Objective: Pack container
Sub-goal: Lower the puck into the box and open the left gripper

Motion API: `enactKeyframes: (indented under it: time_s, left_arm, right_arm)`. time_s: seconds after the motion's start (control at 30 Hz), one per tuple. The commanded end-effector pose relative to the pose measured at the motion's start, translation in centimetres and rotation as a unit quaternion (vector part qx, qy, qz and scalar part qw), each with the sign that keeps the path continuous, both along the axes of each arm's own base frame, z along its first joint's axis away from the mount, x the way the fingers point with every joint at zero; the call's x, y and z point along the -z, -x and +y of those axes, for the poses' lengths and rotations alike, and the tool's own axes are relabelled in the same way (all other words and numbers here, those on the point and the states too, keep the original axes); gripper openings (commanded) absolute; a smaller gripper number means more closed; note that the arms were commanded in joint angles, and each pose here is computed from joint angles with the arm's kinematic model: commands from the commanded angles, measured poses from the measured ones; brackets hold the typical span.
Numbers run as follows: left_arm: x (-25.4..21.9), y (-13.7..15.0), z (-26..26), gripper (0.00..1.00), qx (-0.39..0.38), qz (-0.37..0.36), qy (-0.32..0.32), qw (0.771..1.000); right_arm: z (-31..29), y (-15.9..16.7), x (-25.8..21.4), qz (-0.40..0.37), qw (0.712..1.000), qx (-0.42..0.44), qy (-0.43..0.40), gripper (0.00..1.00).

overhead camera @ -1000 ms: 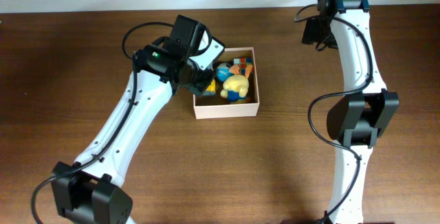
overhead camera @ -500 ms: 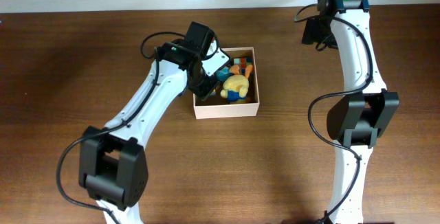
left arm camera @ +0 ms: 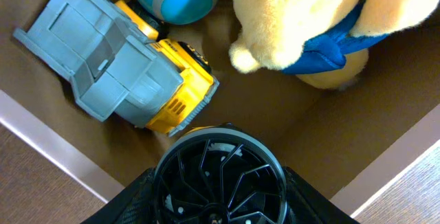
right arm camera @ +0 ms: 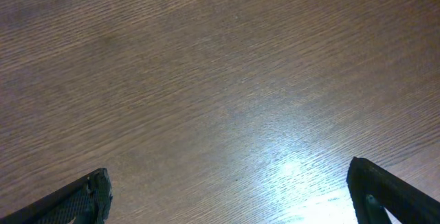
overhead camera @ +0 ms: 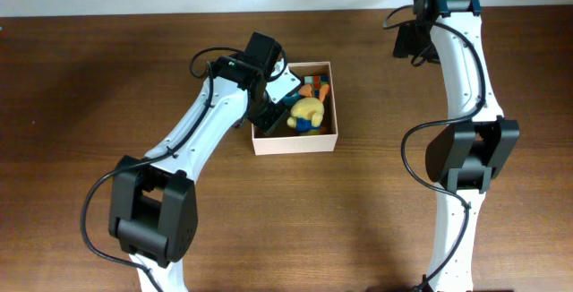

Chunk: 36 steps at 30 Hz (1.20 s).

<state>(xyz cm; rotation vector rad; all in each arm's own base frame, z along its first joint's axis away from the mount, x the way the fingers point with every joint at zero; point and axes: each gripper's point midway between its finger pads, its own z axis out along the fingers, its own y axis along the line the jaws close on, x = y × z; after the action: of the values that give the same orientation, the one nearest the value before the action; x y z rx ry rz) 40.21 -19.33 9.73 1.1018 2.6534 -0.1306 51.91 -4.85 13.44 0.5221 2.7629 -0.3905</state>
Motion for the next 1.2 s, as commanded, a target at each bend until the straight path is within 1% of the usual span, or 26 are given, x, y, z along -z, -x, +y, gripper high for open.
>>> enactKeyframes:
  time_s: [0.0,0.17,0.33,0.47,0.5,0.57,0.63,0.67,0.8,0.9,0.93,1.03,1.17]
  left_arm:
    - [1.2,0.2,-0.5,0.04,0.014,0.016,0.004,1.000]
    - [2.5,0.5,-0.8,0.03,0.017,0.036,0.009,0.999]
    - [2.6,0.5,-0.8,0.03,0.016,0.037,0.008,0.999]
    - [2.6,0.5,-0.8,0.05,0.016,0.038,0.008,0.999]
    - [2.6,0.5,-0.8,0.10,0.016,0.038,0.008,0.999]
    - [2.6,0.5,-0.8,0.25,0.016,0.038,0.008,0.999]
    - [2.6,0.5,-0.8,0.42,0.016,0.038,0.008,0.999]
    - [2.6,0.5,-0.8,0.46,0.016,0.038,0.008,0.999]
    - [2.6,0.5,-0.8,0.55,0.016,0.037,0.008,0.999]
    - [2.6,0.5,-0.8,0.65,0.016,0.038,0.008,0.999]
    - [2.6,0.5,-0.8,0.73,0.016,0.038,0.008,0.999]
    - [2.6,0.5,-0.8,0.81,0.016,0.037,0.008,0.999]
    - [2.6,0.5,-0.8,0.83,0.016,0.037,0.009,0.999]
  right_arm:
    - [-0.6,0.1,0.2,0.002,1.000,0.013,0.006,0.99]
    - [-0.6,0.1,0.2,0.002,1.000,0.013,0.006,0.99]
    - [-0.6,0.1,0.2,0.002,1.000,0.013,0.006,0.99]
    - [-0.6,0.1,0.2,0.002,1.000,0.013,0.006,0.99]
    - [-0.6,0.1,0.2,0.002,1.000,0.013,0.006,0.99]
    - [-0.6,0.1,0.2,0.002,1.000,0.013,0.006,0.99]
    - [-0.6,0.1,0.2,0.002,1.000,0.013,0.006,0.99]
    - [-0.6,0.1,0.2,0.002,1.000,0.013,0.006,0.99]
    - [-0.6,0.1,0.2,0.002,1.000,0.013,0.006,0.99]
    - [-0.6,0.1,0.2,0.002,1.000,0.013,0.006,0.99]
    - [-0.6,0.1,0.2,0.002,1.000,0.013,0.006,0.99]
    - [-0.6,0.1,0.2,0.002,1.000,0.013,0.006,0.99]
    - [-0.6,0.1,0.2,0.002,1.000,0.013,0.006,0.99]
